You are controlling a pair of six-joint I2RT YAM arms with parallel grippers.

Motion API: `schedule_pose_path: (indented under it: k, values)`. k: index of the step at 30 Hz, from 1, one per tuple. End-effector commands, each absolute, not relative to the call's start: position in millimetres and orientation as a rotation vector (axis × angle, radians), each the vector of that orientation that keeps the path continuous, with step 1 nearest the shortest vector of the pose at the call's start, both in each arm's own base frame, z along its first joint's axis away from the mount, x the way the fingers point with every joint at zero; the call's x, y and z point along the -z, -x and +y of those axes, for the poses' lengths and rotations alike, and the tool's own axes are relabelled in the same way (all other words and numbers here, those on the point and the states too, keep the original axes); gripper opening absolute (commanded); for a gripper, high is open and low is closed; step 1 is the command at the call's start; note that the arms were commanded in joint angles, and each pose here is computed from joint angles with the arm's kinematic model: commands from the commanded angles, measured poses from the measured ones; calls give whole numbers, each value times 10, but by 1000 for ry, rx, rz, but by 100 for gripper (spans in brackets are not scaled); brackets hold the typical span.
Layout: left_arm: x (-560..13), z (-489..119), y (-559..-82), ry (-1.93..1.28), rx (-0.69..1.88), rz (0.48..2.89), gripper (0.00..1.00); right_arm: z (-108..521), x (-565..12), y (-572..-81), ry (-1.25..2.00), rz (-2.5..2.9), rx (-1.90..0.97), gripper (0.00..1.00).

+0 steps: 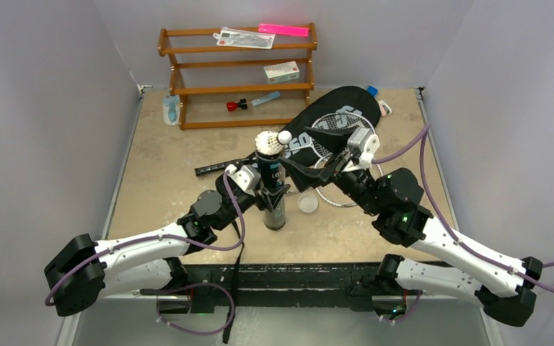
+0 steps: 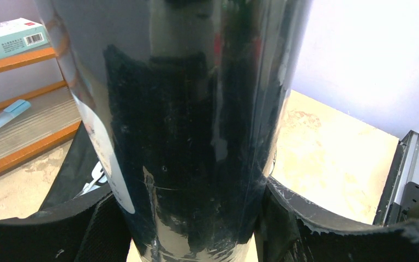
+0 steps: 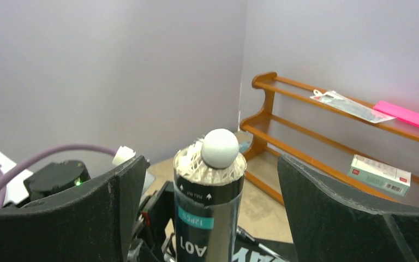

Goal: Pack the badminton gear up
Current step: Adjust the shuttlecock in the shuttle tube.

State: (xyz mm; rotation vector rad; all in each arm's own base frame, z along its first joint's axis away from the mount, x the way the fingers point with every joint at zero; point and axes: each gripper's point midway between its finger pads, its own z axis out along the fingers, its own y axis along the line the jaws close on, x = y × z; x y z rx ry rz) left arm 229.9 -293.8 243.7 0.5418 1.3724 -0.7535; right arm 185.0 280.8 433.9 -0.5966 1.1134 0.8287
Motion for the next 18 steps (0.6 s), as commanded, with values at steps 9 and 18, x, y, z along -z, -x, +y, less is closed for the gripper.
schedule_pose_path:
  k: [9, 18]
  values:
    - [-2520, -2910, -2291, -507, 777, 1355, 55, 2856, -4615, -2072, 446, 1028, -808, 81]
    - [-2497, -2908, -2281, -507, 782, 1358, 55, 2887, -4675, -2139, 406, 993, -803, 66]
